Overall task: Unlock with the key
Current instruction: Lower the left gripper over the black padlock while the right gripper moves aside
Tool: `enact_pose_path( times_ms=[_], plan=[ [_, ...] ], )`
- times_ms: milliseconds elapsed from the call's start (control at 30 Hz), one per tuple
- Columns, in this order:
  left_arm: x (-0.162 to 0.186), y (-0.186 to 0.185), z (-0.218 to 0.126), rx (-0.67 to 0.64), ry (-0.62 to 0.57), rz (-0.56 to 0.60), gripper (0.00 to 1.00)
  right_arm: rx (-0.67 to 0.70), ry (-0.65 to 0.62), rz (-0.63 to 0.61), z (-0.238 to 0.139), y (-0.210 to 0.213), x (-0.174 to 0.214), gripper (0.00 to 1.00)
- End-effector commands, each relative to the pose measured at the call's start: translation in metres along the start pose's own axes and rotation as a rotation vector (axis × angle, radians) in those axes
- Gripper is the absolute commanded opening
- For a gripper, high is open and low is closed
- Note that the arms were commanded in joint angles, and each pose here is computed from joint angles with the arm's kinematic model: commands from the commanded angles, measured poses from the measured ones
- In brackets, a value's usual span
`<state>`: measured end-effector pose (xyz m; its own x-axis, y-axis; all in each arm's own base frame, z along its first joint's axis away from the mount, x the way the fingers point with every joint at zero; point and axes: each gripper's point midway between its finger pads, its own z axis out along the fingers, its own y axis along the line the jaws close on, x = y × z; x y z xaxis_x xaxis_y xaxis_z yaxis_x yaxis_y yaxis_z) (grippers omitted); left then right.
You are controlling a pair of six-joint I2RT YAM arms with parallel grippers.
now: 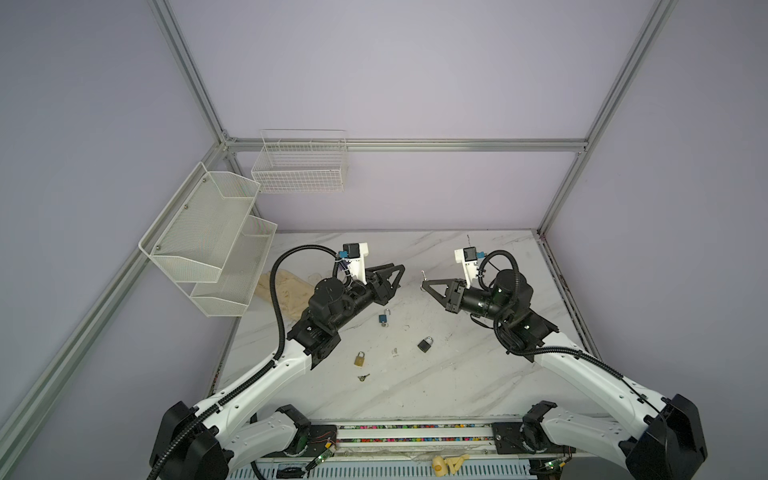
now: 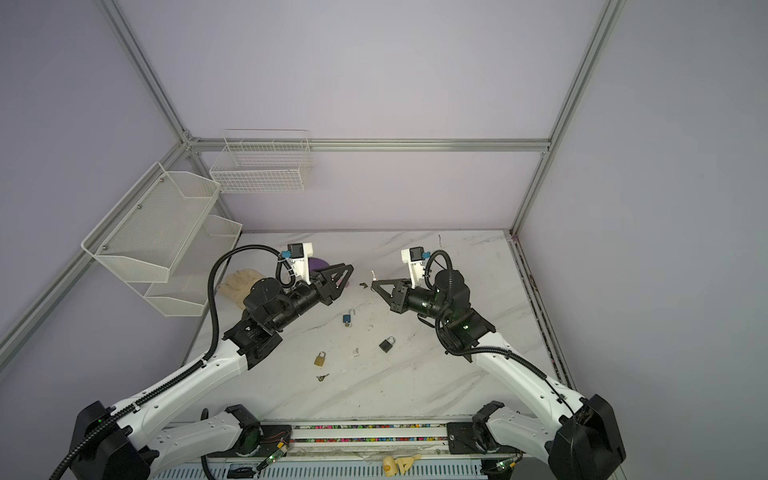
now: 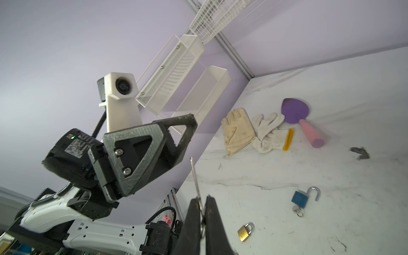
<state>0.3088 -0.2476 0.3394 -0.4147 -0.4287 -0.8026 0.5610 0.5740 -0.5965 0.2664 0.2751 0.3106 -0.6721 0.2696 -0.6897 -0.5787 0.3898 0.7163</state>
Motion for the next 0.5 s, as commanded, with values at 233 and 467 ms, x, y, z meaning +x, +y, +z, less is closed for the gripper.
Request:
enact_pose_path(
  times_ms=[233,467],
  plan=[
    [0.094,0.020,0.020,-0.168,0.397,0.057,0.50,0.510,0.095,0.096,-0.044,-0.091,0.044,0.00],
    [0.174,0.031,0.040,-0.258,0.634,0.149,0.51,0.602,0.132,0.168,-0.068,-0.106,0.070,0.00]
  ],
)
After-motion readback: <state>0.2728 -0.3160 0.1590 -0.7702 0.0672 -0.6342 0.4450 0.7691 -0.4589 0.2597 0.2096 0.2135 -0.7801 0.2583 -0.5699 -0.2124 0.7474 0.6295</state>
